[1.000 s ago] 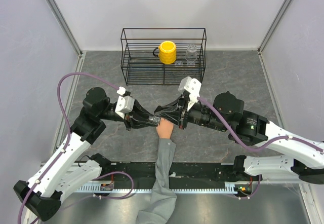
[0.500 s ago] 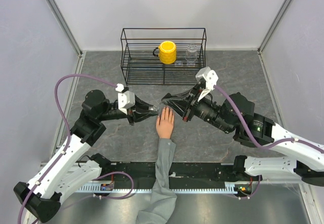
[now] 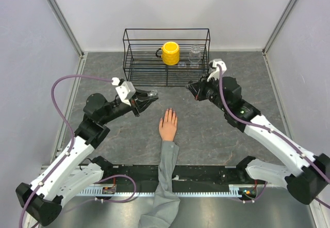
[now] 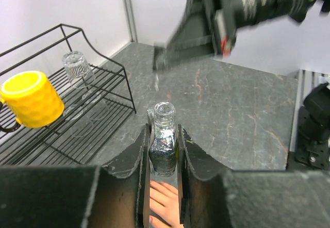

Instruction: Paint the nails

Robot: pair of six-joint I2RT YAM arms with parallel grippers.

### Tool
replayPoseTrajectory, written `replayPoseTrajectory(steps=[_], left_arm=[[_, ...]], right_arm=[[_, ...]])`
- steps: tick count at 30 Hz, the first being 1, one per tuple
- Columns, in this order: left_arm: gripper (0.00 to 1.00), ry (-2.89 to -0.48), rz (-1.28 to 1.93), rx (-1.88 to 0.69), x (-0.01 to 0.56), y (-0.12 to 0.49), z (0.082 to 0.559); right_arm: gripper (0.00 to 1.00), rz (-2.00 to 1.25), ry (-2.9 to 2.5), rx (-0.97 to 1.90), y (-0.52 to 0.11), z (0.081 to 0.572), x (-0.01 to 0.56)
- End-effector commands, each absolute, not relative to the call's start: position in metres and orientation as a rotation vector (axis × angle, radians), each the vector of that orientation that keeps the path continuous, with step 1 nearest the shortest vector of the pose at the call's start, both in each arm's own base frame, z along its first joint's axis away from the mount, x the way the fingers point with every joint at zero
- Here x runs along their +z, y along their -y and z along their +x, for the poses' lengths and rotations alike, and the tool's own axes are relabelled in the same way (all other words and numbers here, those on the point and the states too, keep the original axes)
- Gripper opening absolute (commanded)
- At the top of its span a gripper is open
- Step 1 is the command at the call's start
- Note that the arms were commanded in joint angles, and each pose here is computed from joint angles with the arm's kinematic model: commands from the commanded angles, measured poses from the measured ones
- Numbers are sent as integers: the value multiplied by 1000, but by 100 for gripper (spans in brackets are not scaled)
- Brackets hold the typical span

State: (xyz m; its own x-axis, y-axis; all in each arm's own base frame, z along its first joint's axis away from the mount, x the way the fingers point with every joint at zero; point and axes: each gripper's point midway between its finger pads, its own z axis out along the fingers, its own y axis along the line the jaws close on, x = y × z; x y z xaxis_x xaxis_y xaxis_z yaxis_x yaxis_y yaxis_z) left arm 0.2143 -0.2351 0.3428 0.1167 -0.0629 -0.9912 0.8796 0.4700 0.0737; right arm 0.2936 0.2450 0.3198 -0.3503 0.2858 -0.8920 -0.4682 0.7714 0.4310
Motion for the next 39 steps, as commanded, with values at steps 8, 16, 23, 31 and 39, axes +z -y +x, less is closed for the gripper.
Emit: replayPoseTrajectory(steps=[8,16,23,31,39], left_arm=[[2,-1255,777,-787,355,256,265],[2,-1266,824,-735,342,260,282],[2,-1266,774,-773,338,246,302],[2,-1294,745,-810,330,237,310],[2,-1314,748,-807,324,237,312]], right_arm=[[0,-296,-1850,898,-261,313,219],[0,-353,-1987,873,-275,327,154],[0,-399,-2035,908,-284,326,126],[0,-407,-2101,843,-273,320,105],[0,-412,-2130,834,-271,316,95]])
